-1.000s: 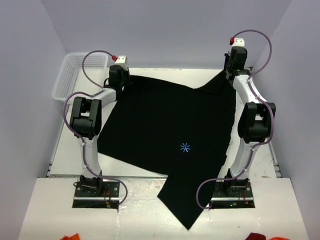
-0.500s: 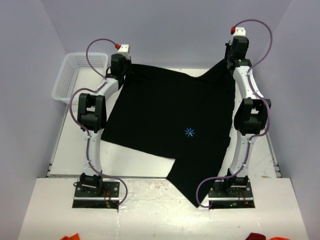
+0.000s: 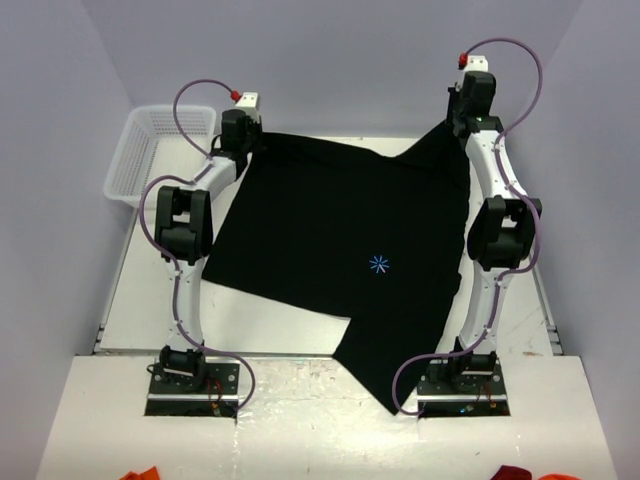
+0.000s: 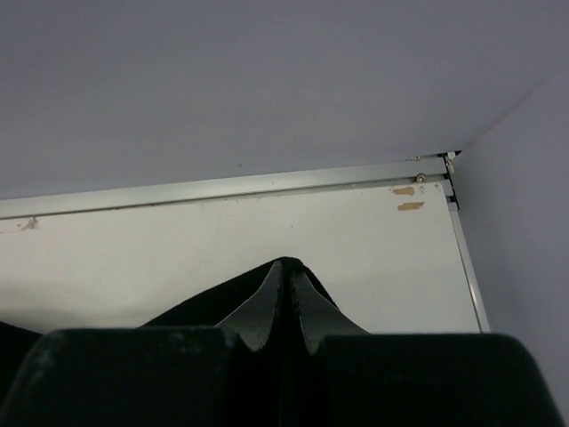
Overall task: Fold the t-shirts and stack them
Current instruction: Flatten out the tshirt
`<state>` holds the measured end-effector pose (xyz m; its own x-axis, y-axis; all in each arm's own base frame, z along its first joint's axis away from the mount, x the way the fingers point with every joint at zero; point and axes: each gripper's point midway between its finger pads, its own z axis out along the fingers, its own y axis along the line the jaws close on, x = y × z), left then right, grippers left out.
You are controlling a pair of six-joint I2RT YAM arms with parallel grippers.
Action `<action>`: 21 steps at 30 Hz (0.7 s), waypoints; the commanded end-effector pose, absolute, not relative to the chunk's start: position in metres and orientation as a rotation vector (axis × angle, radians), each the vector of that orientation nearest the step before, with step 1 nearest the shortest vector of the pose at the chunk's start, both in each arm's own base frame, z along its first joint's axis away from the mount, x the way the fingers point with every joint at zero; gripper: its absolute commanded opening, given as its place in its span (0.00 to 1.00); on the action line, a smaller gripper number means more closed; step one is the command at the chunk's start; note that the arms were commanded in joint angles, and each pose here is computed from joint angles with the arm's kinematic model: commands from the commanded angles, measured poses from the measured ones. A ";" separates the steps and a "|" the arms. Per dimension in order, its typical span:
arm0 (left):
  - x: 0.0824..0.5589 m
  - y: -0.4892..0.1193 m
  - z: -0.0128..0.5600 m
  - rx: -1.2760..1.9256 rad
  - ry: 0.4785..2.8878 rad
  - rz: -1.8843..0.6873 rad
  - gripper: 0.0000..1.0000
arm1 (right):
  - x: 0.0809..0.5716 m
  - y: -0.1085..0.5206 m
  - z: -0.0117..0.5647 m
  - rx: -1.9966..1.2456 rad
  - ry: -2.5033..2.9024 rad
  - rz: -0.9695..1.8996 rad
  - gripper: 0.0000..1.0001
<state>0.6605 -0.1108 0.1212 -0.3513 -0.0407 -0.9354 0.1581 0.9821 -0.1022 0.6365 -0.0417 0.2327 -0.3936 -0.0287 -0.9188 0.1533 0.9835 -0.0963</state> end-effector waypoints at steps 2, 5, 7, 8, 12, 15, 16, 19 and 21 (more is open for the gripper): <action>0.656 -0.108 0.223 0.085 1.774 -0.233 0.00 | 0.614 0.007 0.383 0.031 1.698 -0.122 0.00; 0.645 -0.108 0.276 0.096 1.707 -0.237 0.00 | 0.588 0.020 0.442 0.000 1.623 -0.135 0.00; 0.623 -0.109 0.329 0.111 1.641 -0.240 0.00 | 0.563 0.034 0.489 -0.029 1.538 -0.132 0.00; 0.612 -0.112 0.345 0.123 1.618 -0.240 0.00 | 0.549 0.038 0.506 -0.036 1.504 -0.128 0.00; 0.535 -0.114 0.458 0.138 1.426 -0.254 0.00 | 0.450 0.061 0.589 -0.078 1.345 -0.076 0.00; 0.478 -0.119 0.516 0.157 1.318 -0.310 0.00 | 0.384 0.068 0.631 -0.101 1.252 -0.035 0.00; 0.465 -0.119 0.528 0.160 1.294 -0.326 0.00 | 0.368 0.067 0.639 -0.102 1.229 -0.027 0.00; 0.411 -0.121 0.576 0.188 1.183 -0.367 0.00 | 0.312 0.065 0.671 -0.107 1.139 0.009 0.00; 0.384 -0.117 0.600 0.190 1.121 -0.376 0.00 | 0.284 0.063 0.689 -0.108 1.084 0.047 0.00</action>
<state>0.3908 -0.1113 0.6017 0.3936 -0.1851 -0.9005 0.3503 0.9358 -0.0392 0.2938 0.0663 0.6836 0.4564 0.0003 -0.8898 -0.1093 0.9924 -0.0557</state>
